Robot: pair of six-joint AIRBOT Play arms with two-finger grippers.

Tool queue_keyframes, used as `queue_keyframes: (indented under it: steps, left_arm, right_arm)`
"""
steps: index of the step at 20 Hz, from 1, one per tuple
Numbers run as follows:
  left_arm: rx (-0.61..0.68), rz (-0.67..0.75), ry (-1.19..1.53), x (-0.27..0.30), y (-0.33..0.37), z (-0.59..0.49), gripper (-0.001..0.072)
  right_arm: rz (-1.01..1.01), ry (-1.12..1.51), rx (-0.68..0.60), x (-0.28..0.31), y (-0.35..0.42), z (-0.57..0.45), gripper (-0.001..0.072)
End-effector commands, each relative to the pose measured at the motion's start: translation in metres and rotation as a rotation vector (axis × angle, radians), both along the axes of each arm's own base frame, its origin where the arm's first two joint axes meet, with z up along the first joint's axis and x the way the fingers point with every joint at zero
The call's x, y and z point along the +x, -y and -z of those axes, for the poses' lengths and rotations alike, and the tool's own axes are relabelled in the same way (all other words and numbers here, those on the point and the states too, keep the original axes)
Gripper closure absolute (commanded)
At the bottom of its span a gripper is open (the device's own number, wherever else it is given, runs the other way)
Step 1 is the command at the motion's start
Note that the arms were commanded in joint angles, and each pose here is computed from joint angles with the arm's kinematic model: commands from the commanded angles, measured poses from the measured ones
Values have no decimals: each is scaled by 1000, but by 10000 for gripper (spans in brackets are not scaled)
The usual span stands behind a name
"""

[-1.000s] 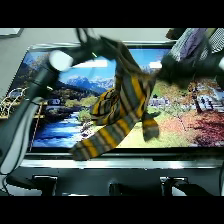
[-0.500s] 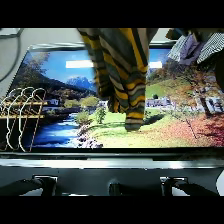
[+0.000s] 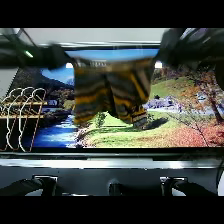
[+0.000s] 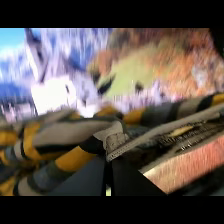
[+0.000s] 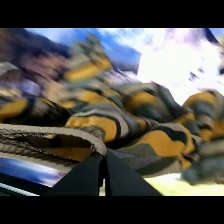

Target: Fold the clothes and pants, and hang the long-sleeved shirts on hangers.

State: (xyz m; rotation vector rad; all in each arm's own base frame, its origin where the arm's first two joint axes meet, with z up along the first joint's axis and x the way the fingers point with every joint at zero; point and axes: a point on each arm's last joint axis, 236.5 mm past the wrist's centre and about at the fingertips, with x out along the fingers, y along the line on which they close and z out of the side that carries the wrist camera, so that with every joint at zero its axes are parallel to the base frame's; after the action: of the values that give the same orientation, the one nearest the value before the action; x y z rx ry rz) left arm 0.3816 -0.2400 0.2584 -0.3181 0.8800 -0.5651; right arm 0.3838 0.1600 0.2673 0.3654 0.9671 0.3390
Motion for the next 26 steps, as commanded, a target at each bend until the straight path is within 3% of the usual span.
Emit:
queue_keyframes:
  steps: [1, 6, 9, 12, 13, 16, 17, 19, 23, 26]
  left_arm:
    - [64, -12, -338, -40, 18, 109, 680]
    - [91, -65, -489, -69, 36, 214, 680]
    - [51, -89, -539, -81, 43, 245, 680]
    - [38, -104, -558, -84, 43, 256, 676]
    - [36, -105, -553, -83, 43, 256, 652]
    - [26, -135, -564, -76, 31, 253, 218]
    - [29, -150, -578, -74, 19, 250, 114]
    - [58, -131, -546, -66, -18, 232, 84]
    - [245, -262, -373, -41, -161, 195, 87]
    - [353, -222, -402, -72, -231, 192, 92]
  right_arm:
    - [32, -140, -409, -13, 29, 97, 679]
    - [178, -276, -371, -34, 26, 204, 679]
    - [145, -379, -269, -59, -3, 244, 679]
    - [116, -363, -276, -67, -21, 254, 679]
    - [127, -365, -271, -67, -23, 254, 679]
    - [148, -373, -259, -68, -25, 254, 679]
    - [148, -376, -255, -69, -26, 254, 679]
    - [144, -387, -242, -71, -29, 254, 679]
    - [123, -387, -232, -74, -32, 250, 679]
    - [100, -382, -234, -78, -32, 246, 678]
